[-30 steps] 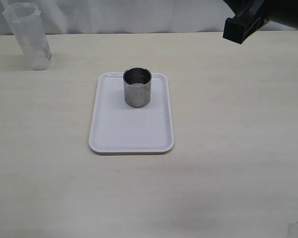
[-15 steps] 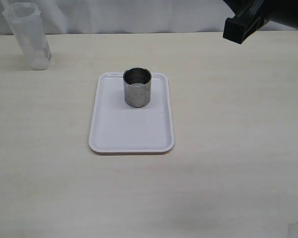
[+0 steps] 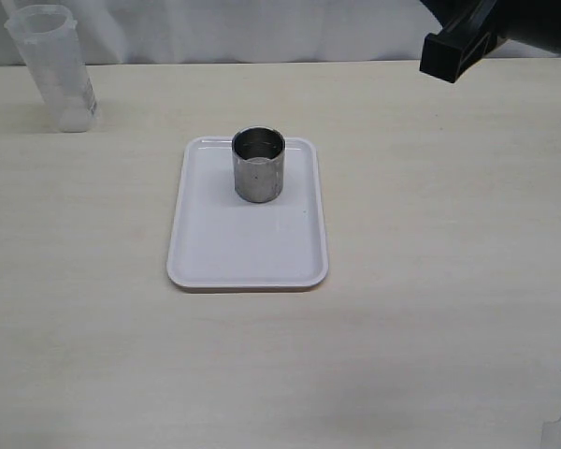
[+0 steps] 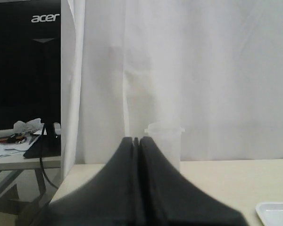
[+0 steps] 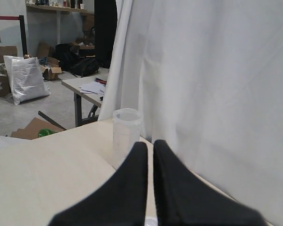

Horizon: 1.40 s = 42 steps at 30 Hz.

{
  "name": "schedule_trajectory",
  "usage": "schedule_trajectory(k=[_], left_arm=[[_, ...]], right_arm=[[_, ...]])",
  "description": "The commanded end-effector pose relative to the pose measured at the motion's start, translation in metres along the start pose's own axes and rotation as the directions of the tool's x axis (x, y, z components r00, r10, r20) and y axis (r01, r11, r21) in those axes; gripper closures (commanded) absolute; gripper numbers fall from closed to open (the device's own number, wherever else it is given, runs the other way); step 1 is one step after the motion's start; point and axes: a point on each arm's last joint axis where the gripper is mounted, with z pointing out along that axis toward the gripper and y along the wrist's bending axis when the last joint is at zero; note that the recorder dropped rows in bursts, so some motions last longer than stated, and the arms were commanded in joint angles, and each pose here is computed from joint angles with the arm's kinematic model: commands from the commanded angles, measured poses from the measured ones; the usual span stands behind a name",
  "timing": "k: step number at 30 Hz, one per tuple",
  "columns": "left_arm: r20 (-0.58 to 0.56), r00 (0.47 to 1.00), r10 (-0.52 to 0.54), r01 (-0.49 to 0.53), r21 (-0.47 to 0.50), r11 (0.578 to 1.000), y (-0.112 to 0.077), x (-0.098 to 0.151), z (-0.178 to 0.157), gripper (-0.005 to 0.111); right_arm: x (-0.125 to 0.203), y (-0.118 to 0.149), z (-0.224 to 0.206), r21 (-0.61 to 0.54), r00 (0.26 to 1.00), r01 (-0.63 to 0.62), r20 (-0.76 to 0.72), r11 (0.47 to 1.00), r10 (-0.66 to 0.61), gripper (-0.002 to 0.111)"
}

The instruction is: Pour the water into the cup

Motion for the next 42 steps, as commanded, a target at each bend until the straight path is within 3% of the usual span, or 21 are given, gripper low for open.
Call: schedule_trajectory(k=[1, 13, 22, 30, 42], left_arm=[[-0.051, 0.999, -0.006, 0.006, 0.005, 1.0, -0.001, 0.01, 0.001, 0.107], [-0.153, 0.988, 0.01, -0.008, 0.012, 1.0, -0.003, 0.045, 0.002, 0.107], [-0.177, 0.984, -0.011, 0.012, 0.007, 1.0, -0.003, 0.047, 0.002, 0.107], [-0.331, 0.944, 0.02, -0.02, 0.004, 1.0, -0.002, 0.061, -0.002, 0.107], [-0.333, 0.943, 0.021, -0.021, 0.004, 1.0, -0.002, 0.061, -0.002, 0.107]], right_arm=[[0.001, -0.001, -0.001, 0.014, 1.0, 0.0, -0.002, 1.0, 0.0, 0.104], [0.001, -0.001, -0.001, 0.014, 1.0, 0.0, -0.002, 1.0, 0.0, 0.104], [0.001, -0.001, -0.001, 0.014, 1.0, 0.0, -0.002, 1.0, 0.0, 0.104], [0.001, -0.001, -0.001, 0.014, 1.0, 0.0, -0.002, 1.0, 0.0, 0.104], [0.001, -0.001, -0.001, 0.014, 1.0, 0.0, -0.002, 1.0, 0.0, 0.104]])
